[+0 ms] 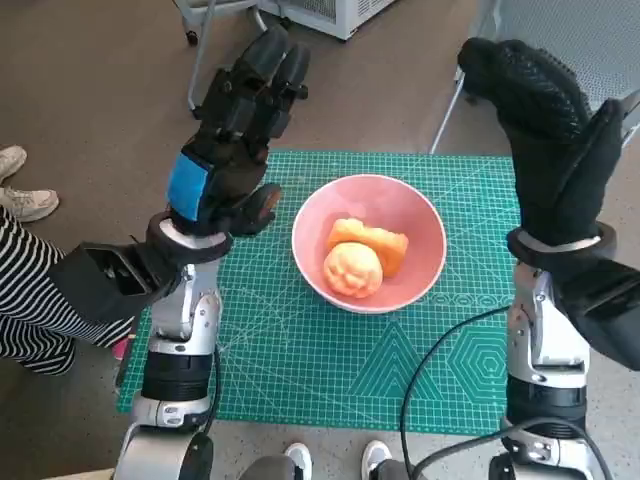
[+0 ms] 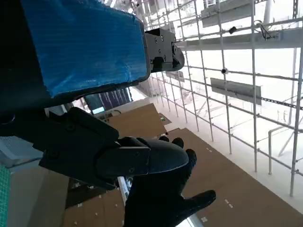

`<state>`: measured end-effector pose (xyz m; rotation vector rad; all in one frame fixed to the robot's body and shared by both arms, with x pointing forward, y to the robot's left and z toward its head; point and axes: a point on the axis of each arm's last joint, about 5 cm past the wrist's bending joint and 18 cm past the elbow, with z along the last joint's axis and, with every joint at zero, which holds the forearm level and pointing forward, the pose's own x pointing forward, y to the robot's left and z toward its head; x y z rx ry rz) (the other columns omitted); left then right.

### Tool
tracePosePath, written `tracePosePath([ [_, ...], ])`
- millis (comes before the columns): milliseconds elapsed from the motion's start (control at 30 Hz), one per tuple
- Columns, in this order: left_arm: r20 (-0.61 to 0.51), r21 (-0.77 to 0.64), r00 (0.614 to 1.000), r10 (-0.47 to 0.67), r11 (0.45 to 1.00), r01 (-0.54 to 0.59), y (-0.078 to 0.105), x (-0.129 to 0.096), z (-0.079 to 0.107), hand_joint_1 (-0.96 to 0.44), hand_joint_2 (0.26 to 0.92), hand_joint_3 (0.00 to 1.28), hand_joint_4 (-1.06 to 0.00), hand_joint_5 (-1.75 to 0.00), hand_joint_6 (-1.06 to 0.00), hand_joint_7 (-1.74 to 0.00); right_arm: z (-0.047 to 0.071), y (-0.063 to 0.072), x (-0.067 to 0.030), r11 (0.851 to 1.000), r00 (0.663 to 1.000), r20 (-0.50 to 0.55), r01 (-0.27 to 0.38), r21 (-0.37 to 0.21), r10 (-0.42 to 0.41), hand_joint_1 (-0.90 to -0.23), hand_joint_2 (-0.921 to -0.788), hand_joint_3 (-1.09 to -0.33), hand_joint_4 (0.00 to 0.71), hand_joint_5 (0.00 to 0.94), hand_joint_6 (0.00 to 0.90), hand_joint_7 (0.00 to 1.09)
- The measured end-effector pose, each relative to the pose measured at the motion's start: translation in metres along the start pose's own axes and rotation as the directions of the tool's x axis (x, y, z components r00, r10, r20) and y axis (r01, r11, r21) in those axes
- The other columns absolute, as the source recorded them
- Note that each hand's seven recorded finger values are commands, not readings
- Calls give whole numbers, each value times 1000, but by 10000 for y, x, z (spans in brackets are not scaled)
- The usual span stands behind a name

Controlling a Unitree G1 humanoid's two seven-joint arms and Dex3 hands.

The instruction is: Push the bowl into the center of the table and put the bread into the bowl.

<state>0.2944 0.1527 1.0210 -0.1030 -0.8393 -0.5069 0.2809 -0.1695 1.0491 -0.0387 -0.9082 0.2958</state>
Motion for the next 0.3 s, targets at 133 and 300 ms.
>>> tracePosePath([
  [133, -1, 8, 1000, 0, 1000, 0, 5, -1, 8, -754, 921, 425, -109, -10, 1, -345, -3, 4, 0, 1000, 1000, 2, -2, 0, 2, -662, -921, -676, 181, 0, 19, 581],
  [300, 1, 19, 1000, -1, 1000, 1, 13, 2, 24, -754, 921, 425, -112, -10, 1, -357, -13, 4, -5, 1000, 1000, -1, -1, 1, 1, -661, -921, -677, 182, 0, 17, 581],
])
